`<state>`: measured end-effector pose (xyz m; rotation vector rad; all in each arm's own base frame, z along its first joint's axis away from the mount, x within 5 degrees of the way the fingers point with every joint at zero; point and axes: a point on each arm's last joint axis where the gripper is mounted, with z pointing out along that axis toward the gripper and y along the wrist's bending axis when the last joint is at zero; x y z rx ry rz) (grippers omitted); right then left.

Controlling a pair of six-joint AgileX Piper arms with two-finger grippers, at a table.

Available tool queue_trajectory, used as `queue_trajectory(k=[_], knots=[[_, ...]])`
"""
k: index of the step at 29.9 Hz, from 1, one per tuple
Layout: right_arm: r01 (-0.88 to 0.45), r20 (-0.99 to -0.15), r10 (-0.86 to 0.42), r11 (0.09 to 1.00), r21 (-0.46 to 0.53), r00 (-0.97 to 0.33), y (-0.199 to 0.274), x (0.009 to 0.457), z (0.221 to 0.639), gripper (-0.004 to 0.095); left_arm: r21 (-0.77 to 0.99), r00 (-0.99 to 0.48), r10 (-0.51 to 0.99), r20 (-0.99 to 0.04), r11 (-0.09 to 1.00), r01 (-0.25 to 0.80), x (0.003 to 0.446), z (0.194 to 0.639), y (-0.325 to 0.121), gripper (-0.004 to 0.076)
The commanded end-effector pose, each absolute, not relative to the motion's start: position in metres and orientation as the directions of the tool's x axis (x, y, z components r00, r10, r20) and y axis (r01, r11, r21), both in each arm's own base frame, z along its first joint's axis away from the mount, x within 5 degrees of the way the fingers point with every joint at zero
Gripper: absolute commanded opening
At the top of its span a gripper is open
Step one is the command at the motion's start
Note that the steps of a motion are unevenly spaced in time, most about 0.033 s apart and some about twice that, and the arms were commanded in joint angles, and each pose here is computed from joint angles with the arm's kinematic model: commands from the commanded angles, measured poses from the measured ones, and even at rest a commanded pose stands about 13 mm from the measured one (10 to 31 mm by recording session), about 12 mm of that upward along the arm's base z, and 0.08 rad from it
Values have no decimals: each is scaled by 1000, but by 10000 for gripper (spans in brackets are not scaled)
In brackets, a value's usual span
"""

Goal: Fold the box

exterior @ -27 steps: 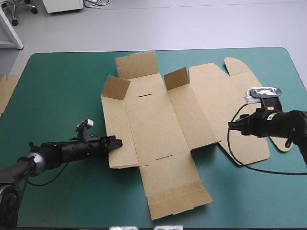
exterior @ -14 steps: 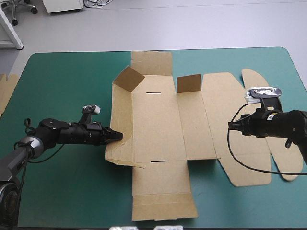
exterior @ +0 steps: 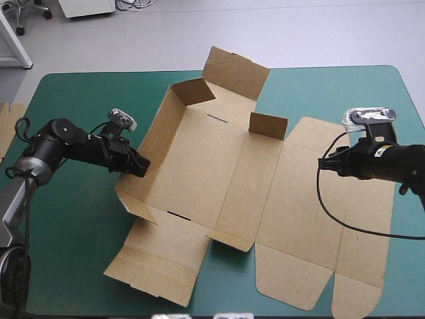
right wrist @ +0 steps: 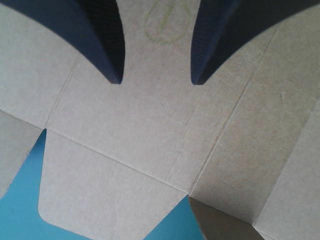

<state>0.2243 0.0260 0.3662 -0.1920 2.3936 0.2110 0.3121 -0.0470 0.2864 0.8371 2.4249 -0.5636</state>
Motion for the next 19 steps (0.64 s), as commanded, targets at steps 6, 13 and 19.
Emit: queue_trajectory(k=[6, 13, 19], knots=[[-197, -740, -71, 977, 85, -669, 24, 221, 385, 396, -73, -552, 632, -543, 620, 781, 337, 324, -63, -10], [-199, -735, -67, 976, 92, -674, 25, 221, 384, 395, 195, -396, 777, -489, 540, 819, 357, 362, -75, -10], [-200, -731, -69, 975, 93, -679, 25, 220, 384, 395, 396, -189, 915, -356, 331, 856, 369, 375, -76, -9]])
